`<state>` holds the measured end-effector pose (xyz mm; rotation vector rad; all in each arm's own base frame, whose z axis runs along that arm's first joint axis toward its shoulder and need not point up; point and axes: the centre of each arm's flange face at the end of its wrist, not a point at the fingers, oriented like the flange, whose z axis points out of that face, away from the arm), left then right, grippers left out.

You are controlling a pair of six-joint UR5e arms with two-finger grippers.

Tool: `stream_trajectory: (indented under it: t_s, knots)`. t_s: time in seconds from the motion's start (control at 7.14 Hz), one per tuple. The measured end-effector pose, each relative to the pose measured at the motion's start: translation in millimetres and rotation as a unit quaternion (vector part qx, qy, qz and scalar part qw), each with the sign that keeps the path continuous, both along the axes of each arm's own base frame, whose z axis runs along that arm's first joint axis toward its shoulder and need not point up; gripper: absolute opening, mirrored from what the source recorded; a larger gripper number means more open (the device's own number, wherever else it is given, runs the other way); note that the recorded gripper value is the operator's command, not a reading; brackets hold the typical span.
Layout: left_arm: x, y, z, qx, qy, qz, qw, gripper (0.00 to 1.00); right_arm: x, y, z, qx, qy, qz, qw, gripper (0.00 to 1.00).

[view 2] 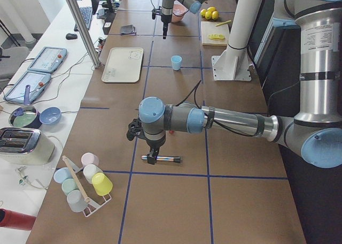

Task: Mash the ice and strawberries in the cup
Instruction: 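Move the right gripper back into the pink ice bowl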

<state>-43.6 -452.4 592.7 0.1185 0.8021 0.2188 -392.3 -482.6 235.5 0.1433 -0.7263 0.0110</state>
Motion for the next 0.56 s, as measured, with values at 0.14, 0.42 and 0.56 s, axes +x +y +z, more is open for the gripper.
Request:
stream_trajectory:
  t_s: [0.14,0.42,0.56]
  knots:
    - [0,0,0,0.0,0.0,0.0,1.0,1.0,61,-14,41,0.009,0.006,-0.022,0.9997,0.99]
    - [0,0,0,0.0,0.0,0.0,1.0,1.0,174,-13,134,0.026,-0.006,-0.061,0.9978,0.99]
    - [0,0,0,0.0,0.0,0.0,1.0,1.0,221,4,188,0.039,-0.011,-0.077,0.9962,0.99]
